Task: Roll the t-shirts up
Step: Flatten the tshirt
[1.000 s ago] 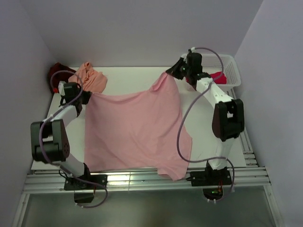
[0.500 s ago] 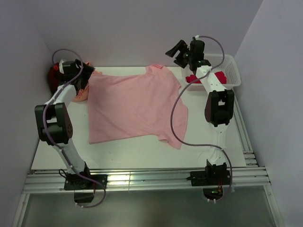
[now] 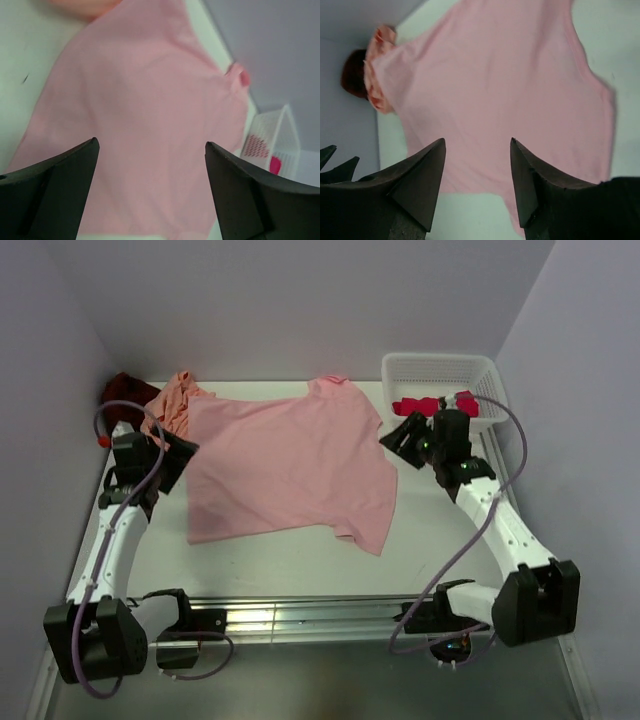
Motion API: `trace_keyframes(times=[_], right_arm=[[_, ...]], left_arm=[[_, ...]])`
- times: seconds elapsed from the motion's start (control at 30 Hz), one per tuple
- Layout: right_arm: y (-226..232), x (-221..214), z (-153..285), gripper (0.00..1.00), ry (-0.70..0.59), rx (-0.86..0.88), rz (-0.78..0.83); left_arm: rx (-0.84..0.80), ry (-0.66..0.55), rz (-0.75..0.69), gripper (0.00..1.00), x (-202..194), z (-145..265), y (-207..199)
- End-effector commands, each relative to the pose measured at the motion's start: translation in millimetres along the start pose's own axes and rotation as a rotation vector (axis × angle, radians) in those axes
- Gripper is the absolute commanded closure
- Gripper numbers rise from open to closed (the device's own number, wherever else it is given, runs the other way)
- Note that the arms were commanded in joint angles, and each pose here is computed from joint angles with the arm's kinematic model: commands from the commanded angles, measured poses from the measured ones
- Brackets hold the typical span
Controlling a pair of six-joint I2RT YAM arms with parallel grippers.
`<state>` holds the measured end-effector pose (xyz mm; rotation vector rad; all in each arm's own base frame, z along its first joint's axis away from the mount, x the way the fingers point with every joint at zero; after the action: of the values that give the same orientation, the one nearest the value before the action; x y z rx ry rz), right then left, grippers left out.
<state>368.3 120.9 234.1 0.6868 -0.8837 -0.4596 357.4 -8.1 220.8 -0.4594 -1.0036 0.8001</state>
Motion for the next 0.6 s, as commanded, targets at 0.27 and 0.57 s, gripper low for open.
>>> trace_keyframes(times=[0.27, 0.57], right_arm=[[-114, -146, 60, 0.47, 0.186, -0.324, 0.008], [-153, -205, 67, 0.55, 0.256, -0.352, -0.099]], left_arm=[[0.125, 0.185, 0.033, 0.14, -89, 26, 80], [0.165, 0.194, 0.080, 0.26, -112, 27, 107]])
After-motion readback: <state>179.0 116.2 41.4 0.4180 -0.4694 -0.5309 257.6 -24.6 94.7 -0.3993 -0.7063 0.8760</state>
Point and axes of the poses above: each gripper's point midway between its finger pads, its own z axis back along the fingers, its own y axis along the line the jaws close on, x = y × z, the point moved 1 cm from there along z, back along the fingers, and after that the axes turned 3 degrees about -z, right-handed, at the moved point
